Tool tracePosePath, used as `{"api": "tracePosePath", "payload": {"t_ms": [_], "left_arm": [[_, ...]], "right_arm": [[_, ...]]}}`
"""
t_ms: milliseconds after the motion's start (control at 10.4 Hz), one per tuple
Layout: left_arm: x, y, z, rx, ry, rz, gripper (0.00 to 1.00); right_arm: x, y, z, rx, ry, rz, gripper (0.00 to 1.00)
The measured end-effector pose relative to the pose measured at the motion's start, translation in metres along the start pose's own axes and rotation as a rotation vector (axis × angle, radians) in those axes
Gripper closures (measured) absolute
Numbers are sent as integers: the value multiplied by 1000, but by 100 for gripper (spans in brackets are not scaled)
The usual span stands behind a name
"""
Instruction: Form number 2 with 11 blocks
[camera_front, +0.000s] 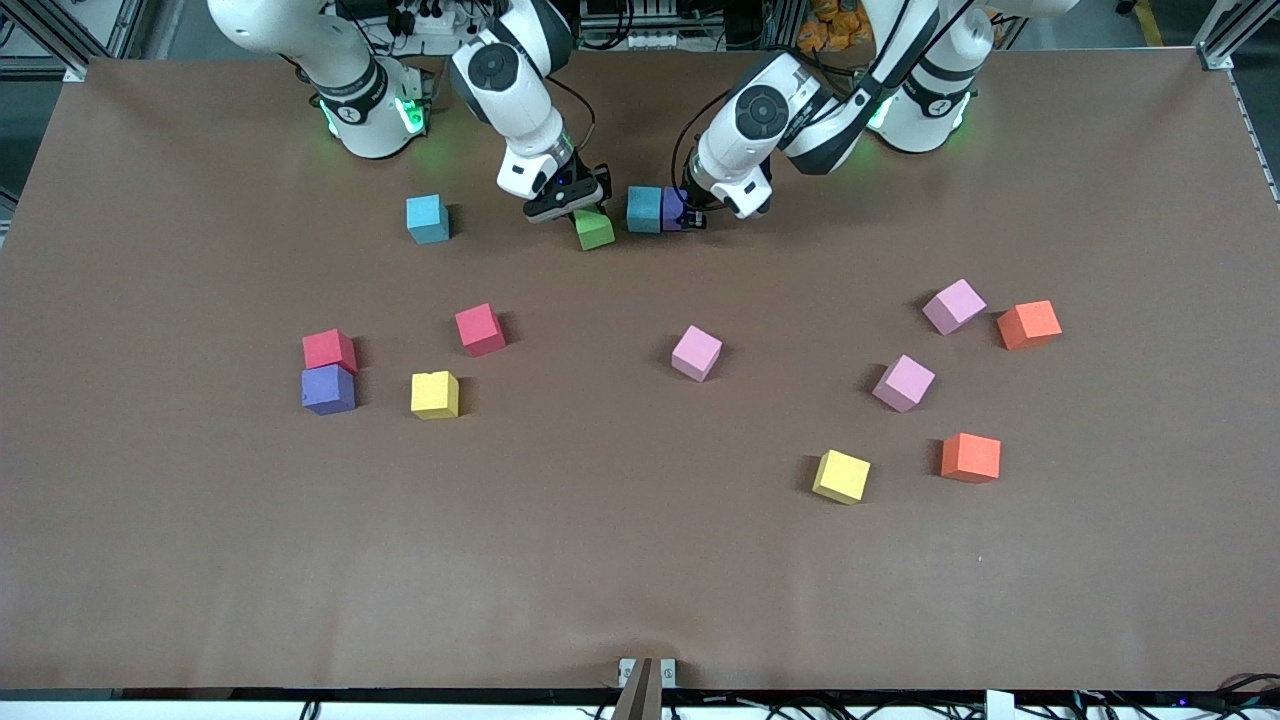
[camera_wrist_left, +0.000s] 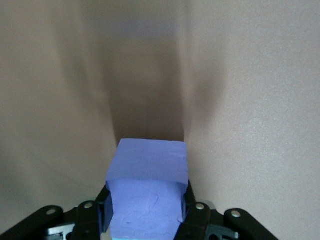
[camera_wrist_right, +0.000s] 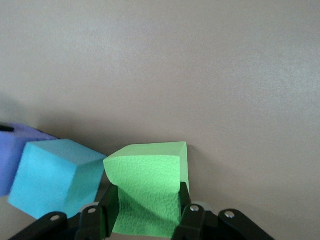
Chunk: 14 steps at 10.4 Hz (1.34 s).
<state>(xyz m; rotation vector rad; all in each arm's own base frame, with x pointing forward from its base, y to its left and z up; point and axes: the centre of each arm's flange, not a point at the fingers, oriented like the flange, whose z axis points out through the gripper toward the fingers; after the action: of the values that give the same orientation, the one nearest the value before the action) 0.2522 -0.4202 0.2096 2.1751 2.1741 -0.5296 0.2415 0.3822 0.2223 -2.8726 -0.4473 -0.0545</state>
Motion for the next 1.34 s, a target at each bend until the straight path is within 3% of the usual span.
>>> {"api": "tracePosePath", "payload": {"t_ms": [192,575,767,958,1054,1342], "left_arm": [[-1,0,0,1,-1,-1,44],[-1,1,1,2,-2,-1,44],[-1,1,1,2,-2,-1,34],[-1,1,1,3,-1,-1,9],[-1,0,1,3,-1,-1,1],[-3,2,-4,-10,-5,12,0]], "right_arm": [[-4,-1,-7,2,-63,-126,49],[-17,-22,-21,18,-66,-371,49],[-16,-25,-26,10,-52,-502,49],[-10,-21,-31,12,-40,-570,49],[-6,-18,-34,14,-31,-580,49],[-2,-16,-38,16,-21,-613,49]]}}
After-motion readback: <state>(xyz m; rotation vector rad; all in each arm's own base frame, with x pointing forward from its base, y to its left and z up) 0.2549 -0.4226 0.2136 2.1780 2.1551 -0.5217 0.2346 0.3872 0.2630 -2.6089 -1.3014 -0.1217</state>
